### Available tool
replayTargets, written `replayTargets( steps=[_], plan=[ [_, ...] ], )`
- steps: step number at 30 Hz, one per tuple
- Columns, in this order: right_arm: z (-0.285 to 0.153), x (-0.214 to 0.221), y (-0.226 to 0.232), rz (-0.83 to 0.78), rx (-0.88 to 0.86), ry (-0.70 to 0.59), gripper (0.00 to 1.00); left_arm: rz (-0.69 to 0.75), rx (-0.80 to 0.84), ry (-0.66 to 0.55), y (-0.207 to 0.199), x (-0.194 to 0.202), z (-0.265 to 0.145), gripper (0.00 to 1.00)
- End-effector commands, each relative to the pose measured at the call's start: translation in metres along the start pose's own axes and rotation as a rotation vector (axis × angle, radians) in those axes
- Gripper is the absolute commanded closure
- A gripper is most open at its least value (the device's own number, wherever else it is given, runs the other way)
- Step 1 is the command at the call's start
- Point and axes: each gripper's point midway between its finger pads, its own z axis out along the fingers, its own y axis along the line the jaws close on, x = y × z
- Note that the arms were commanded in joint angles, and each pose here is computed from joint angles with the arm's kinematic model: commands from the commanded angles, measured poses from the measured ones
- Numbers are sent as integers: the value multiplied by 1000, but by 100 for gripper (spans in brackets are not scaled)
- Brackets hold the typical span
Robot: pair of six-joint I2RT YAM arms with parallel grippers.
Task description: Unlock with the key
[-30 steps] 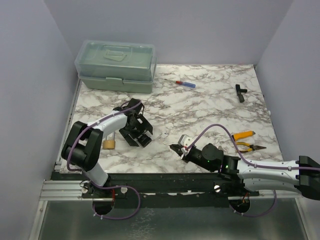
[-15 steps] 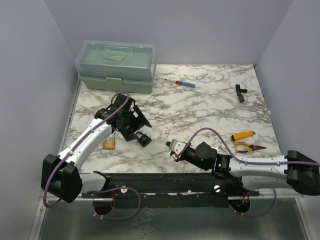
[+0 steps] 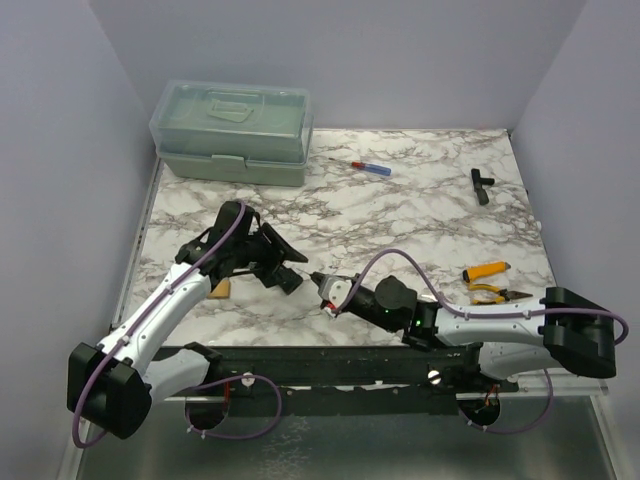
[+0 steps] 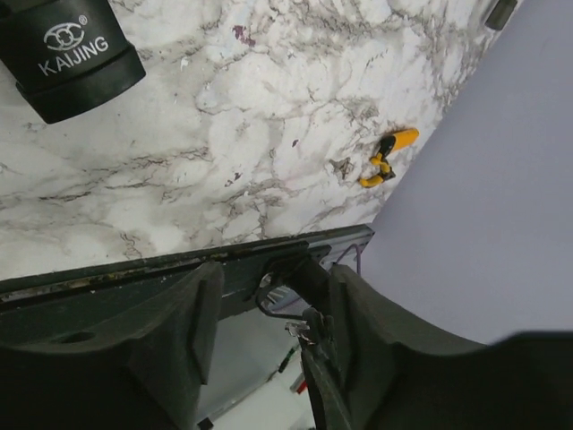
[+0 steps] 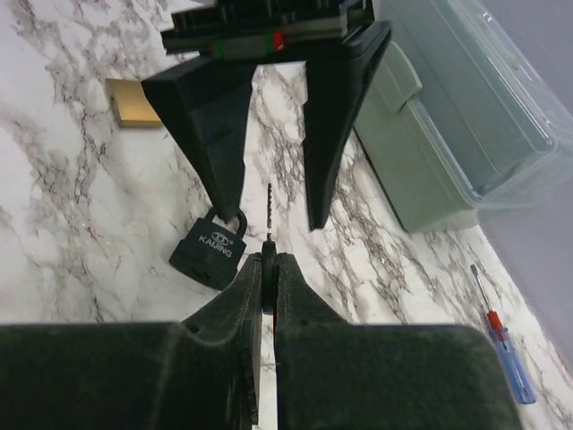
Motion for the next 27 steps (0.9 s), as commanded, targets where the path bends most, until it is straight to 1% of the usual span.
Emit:
replayTargets(
  steps=[1,3,8,10,11,13,14,15,20,21,22,23,24,25,27],
  plan=[
    [16,-28,-4,32,13,-87,100,-148,27,65,-4,12,1,50],
    [19,-28,-2,41,10,-91,100,-156,25,61,-2,11,1,54],
    [24,-23,5,57,-11,-78,100,-161,28,45,-1,9,1,68],
    [25,-21,8,61,-16,-73,100,-162,26,40,0,9,2,70],
    [25,-19,9,61,-20,-67,100,-163,24,36,1,8,3,73],
    [25,-18,11,66,-24,-62,100,-165,18,24,3,6,5,86],
    [25,-17,11,68,-25,-60,100,-166,17,18,3,5,5,95],
    [25,-16,12,71,-26,-57,100,-167,14,10,4,3,5,100],
    [27,-12,17,118,-29,-32,99,-160,9,-15,6,-2,8,100],
    [28,-11,16,143,-24,-21,94,-154,13,-22,5,-3,8,100],
    [28,-10,15,177,-12,-10,80,-145,19,-33,3,-5,8,100],
    [28,-10,14,217,4,0,63,-131,31,-48,1,-7,7,100],
    [27,-11,13,259,13,4,51,-116,44,-64,-2,-10,5,100],
    [25,-13,14,299,9,-3,42,-100,58,-84,-5,-13,4,100],
    [16,-17,18,377,-9,-22,33,-59,91,-129,-13,-20,1,100]
  ],
)
